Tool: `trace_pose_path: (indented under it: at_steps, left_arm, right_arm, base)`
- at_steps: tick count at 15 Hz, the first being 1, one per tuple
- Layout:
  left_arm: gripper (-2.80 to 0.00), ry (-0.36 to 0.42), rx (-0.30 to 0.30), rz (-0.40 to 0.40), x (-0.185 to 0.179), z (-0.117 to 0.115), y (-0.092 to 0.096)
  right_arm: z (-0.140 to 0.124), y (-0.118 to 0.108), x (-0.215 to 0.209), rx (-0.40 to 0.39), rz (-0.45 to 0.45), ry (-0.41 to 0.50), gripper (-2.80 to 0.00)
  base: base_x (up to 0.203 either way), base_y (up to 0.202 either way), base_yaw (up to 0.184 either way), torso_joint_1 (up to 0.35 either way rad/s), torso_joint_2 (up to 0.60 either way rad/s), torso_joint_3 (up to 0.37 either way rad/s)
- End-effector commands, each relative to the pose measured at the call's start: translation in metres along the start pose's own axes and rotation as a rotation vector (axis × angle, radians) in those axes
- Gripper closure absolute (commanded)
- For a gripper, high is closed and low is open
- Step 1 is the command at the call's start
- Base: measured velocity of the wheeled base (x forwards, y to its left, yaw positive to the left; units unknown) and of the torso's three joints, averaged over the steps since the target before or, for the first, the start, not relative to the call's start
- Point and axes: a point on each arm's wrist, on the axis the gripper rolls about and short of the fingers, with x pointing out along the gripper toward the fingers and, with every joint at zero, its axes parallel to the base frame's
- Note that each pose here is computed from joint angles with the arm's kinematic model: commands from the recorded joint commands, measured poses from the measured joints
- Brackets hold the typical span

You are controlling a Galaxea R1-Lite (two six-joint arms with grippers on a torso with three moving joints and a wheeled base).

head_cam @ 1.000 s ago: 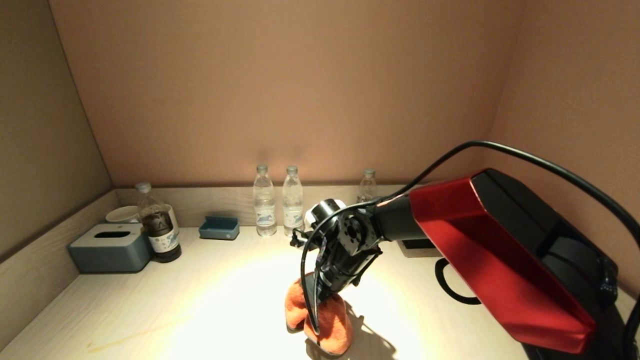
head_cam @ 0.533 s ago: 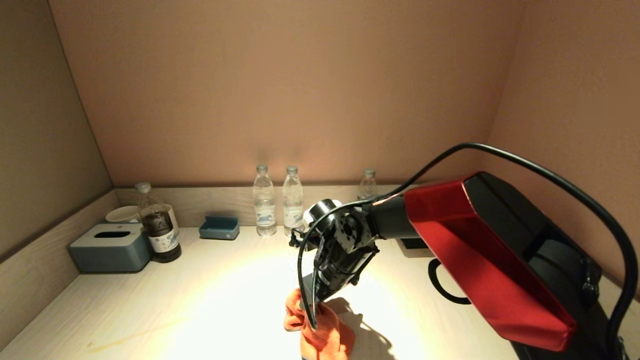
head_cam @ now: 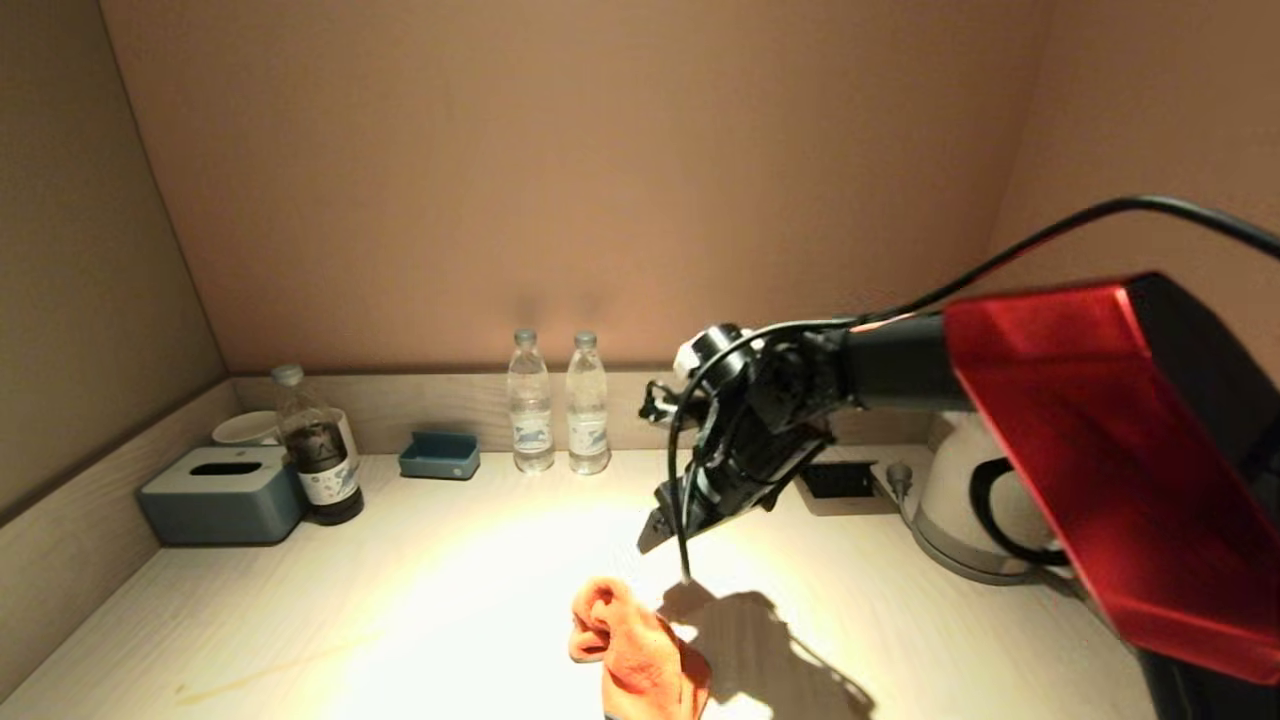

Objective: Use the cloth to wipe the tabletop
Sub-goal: Pick up the tablecloth

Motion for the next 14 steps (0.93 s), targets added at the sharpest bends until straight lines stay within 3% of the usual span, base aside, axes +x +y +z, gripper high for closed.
trace_pose_path:
  at_steps: [1, 4, 6, 7, 11, 14]
  left_arm:
    - [0.00, 0.000, -0.001, 0.000, 0.000, 0.000, 0.000]
    - [0.00, 0.000, -0.001, 0.000, 0.000, 0.000, 0.000]
    - [0.00, 0.000, -0.001, 0.000, 0.000, 0.000, 0.000]
    - [0.00, 0.000, -0.001, 0.000, 0.000, 0.000, 0.000]
    - [0.00, 0.000, -0.001, 0.000, 0.000, 0.000, 0.000]
    - [0.00, 0.000, -0.001, 0.000, 0.000, 0.000, 0.000]
  right_arm:
    - [0.001, -0.019, -0.061, 0.028, -0.036, -0.128, -2.80]
    - [-0.007, -0.044, -0.115, 0.072, -0.059, -0.245, -2.80]
    - [-0.021, -0.075, -0.153, 0.150, -0.142, -0.320, -2.80]
    - [-0.032, -0.081, -0.176, 0.176, -0.181, -0.364, 0.00]
    - [-0.062, -0.078, -0.226, 0.173, -0.309, -0.543, 0.00]
    - [-0.092, -0.051, -0.258, 0.135, -0.391, -0.683, 0.00]
  base:
    - [0.000, 0.000, 0.000, 0.000, 0.00, 0.000]
    - [0.000, 0.000, 0.000, 0.000, 0.00, 0.000]
    - [0.000, 0.000, 0.000, 0.000, 0.00, 0.000]
    - [0.000, 0.000, 0.000, 0.000, 0.00, 0.000]
    - [0.000, 0.000, 0.000, 0.000, 0.00, 0.000]
    - [0.000, 0.000, 0.000, 0.000, 0.00, 0.000]
